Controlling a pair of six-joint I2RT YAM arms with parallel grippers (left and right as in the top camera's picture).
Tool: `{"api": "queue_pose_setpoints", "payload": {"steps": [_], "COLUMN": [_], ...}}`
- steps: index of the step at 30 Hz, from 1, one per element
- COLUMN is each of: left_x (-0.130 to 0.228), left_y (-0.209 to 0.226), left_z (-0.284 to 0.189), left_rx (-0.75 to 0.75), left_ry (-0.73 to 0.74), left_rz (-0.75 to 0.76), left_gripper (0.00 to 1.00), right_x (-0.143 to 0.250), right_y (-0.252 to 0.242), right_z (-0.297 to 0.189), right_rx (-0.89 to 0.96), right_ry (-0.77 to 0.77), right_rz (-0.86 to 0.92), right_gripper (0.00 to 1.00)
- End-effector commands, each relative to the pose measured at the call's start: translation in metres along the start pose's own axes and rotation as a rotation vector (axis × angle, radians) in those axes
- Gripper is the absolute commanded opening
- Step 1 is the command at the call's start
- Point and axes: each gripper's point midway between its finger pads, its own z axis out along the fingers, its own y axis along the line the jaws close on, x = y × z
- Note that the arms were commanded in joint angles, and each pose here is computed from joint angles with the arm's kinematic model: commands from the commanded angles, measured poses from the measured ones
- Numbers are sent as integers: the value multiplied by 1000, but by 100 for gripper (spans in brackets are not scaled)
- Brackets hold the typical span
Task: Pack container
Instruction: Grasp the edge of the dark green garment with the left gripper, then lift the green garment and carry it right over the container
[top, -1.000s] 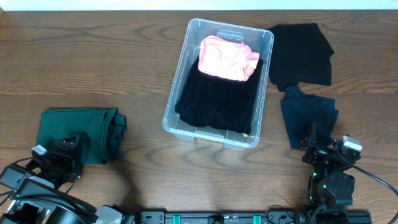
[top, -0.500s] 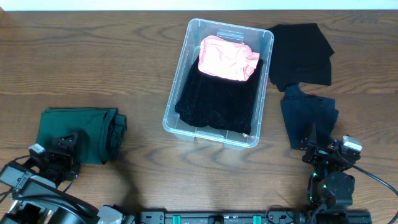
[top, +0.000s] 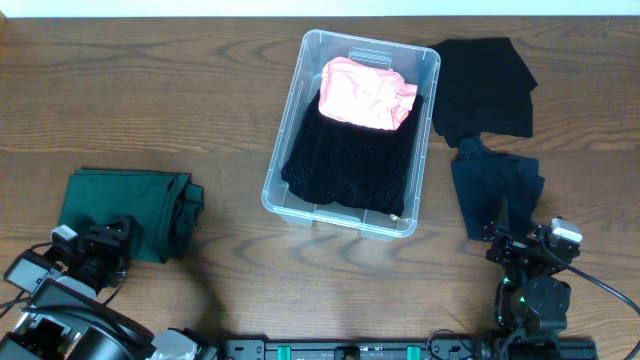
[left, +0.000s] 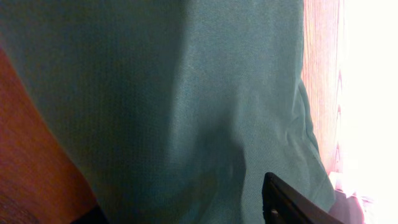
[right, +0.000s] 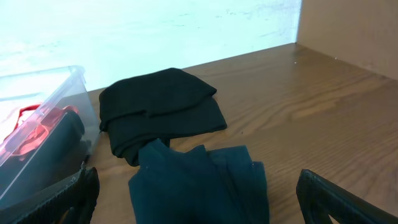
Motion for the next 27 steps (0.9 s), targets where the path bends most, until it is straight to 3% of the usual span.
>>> {"api": "queue_pose_setpoints", "payload": {"steps": [1,4,11,15,21,27], "left_x": [23,22,15,12,6,-9], "left_y": [29,24,-7,-13,-49,-107], "left_z": [7,8,8,7,-1,-29], "left_rx": [-105,-77,92,121,307,559], "left_ry": [46,46,41,39,58,109], "left_rz": [-52,-47,10,-16,7,65], "left_gripper": [59,56,26,15,6,6], "right_x": [1,1,1,1,1,1], "right_y": [-1,-1,-1,-1,-1,-1], "right_z": [0,0,0,0,0,0], "right_rx": [5,5,5,5,5,5], "right_ry": [0,0,0,0,0,-1], "right_rz": [11,10,10,11,11,11], "right_gripper": [99,99,99,99,99,99]}}
